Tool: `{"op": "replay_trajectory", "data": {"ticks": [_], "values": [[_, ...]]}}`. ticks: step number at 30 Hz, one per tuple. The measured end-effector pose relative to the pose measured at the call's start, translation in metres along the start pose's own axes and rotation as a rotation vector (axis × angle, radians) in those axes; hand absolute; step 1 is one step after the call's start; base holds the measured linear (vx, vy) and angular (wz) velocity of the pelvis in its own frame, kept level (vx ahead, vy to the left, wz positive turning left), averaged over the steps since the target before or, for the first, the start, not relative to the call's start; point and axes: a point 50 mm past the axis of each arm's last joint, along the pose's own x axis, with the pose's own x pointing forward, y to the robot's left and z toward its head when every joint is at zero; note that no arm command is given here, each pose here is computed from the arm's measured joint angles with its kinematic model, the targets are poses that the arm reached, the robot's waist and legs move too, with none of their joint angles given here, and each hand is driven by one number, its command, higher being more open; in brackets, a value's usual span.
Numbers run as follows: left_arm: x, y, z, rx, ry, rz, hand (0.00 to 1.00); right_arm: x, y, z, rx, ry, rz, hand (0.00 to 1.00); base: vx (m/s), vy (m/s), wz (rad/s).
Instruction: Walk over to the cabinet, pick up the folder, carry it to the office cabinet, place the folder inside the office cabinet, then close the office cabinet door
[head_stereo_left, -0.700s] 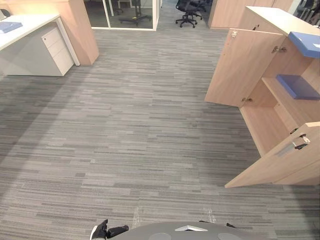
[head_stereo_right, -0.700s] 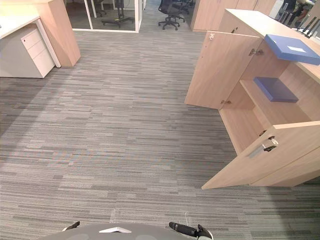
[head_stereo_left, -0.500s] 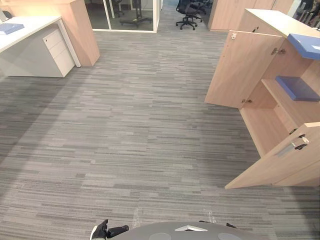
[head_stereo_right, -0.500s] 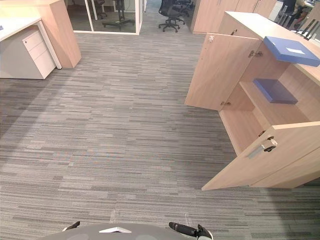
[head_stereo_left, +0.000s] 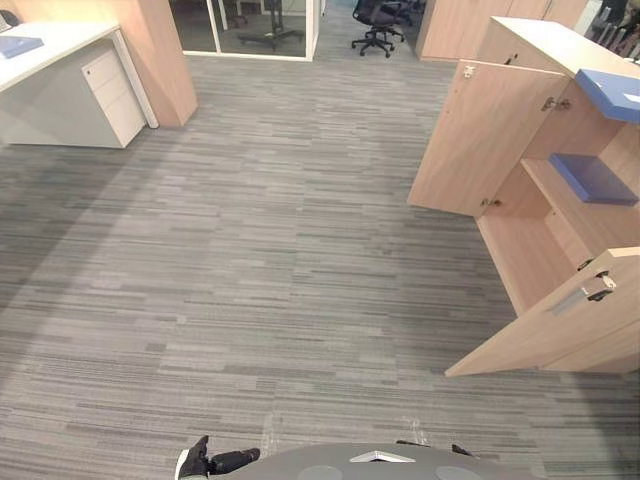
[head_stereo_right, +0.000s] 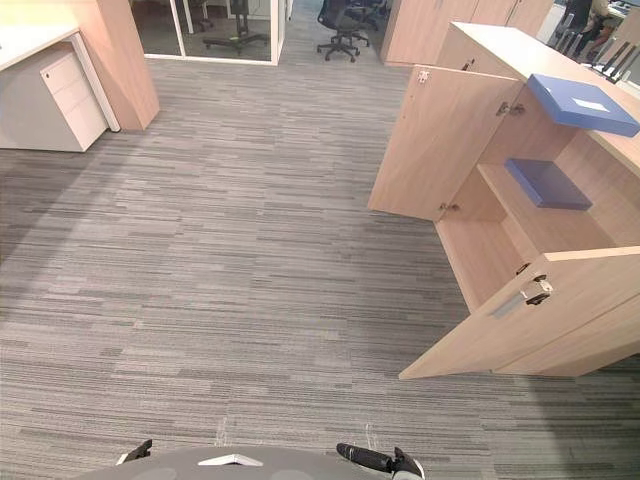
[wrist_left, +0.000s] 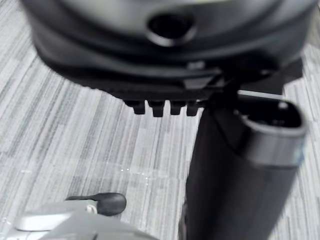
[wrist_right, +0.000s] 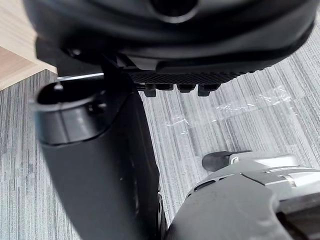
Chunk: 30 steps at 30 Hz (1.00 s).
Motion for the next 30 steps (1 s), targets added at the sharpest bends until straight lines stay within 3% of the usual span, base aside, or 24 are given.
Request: {"op": "replay_trajectory", "data": {"ticks": [30], "values": [[0.0013, 0.0016, 0.0036, 0.022, -0.014, -0.05, 1.0, 0.0002, 0.004, 0.0028, -0.041, -0.008, 0.023, 1.0, -0.02, -0.012, 0.0]]}}
